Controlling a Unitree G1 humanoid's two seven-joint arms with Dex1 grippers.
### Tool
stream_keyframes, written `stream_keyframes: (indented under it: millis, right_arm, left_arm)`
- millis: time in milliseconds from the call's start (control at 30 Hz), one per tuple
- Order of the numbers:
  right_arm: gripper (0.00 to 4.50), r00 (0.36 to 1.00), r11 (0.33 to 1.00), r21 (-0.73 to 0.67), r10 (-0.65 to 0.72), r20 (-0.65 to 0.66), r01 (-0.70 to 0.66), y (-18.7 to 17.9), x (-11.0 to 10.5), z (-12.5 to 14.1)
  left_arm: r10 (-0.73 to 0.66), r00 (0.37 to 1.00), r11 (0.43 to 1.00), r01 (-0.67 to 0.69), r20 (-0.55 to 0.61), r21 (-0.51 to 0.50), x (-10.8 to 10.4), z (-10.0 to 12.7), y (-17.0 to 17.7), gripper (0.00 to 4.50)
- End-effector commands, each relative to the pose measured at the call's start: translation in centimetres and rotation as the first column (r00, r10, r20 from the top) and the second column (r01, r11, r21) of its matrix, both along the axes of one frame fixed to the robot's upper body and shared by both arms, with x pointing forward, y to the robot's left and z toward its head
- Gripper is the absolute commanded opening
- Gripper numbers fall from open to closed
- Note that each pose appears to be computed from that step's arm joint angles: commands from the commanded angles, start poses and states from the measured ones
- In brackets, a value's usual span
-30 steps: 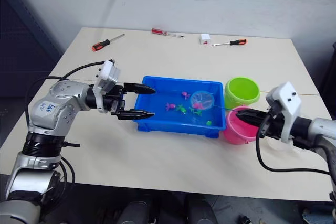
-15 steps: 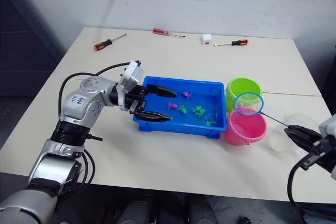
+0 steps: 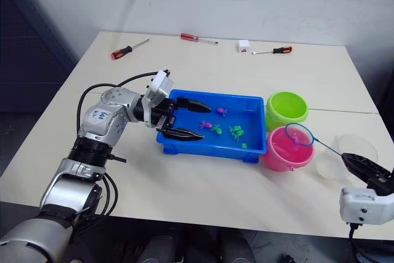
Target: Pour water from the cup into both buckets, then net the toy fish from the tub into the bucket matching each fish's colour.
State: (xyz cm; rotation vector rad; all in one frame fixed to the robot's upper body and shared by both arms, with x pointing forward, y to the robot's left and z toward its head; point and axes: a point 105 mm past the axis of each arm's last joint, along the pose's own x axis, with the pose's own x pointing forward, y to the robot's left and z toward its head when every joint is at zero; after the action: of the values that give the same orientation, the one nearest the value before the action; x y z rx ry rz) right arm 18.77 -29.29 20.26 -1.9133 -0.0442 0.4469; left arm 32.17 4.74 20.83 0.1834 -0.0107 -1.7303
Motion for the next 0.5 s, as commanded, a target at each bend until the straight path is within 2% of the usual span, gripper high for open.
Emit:
stream_keyframes:
  millis: [33, 133, 233, 333, 400, 500]
  right_arm:
    - [0.00, 0.997, 0.999, -0.035, 0.029, 0.067, -0.027, 0.0, -0.3, 1.3]
    - [0.00, 0.998, 0.999, 0.027, 0.042, 0.049, -0.043, 0.2, -0.7, 1.0]
    - [0.00, 0.996, 0.975, 0.216, 0.036, 0.080, -0.052, 0.8, -0.2, 1.9]
    - [0.00, 0.998, 0.878, 0.474, 0.047, 0.048, -0.064, 2.1, 1.1, 2.5]
    - [0.00, 0.999, 0.790, 0.611, 0.048, 0.019, -0.050, 3.1, 2.7, 2.9]
    - [0.00, 0.993, 0.695, 0.719, 0.082, -0.084, 0.004, 4.8, 5.0, 2.2]
  left_arm:
    - [-0.011, 0.999, 1.000, 0.012, 0.046, -0.012, 0.0, 1.0, -0.2, 4.48]
    - [-0.006, 0.999, 1.000, 0.007, 0.047, -0.014, 0.0, 1.0, -0.1, 4.48]
    - [0.010, 0.999, 1.000, -0.010, 0.048, -0.002, 0.2, 0.7, 0.1, 4.48]
    - [0.065, 0.997, 0.998, -0.066, 0.042, 0.015, 0.9, 0.2, 1.0, 4.48]
    - [0.126, 0.991, 0.991, -0.127, 0.040, 0.028, 1.5, -0.2, 1.8, 4.48]
    - [0.202, 0.979, 0.978, -0.203, 0.023, 0.049, 2.1, -0.9, 3.5, 4.48]
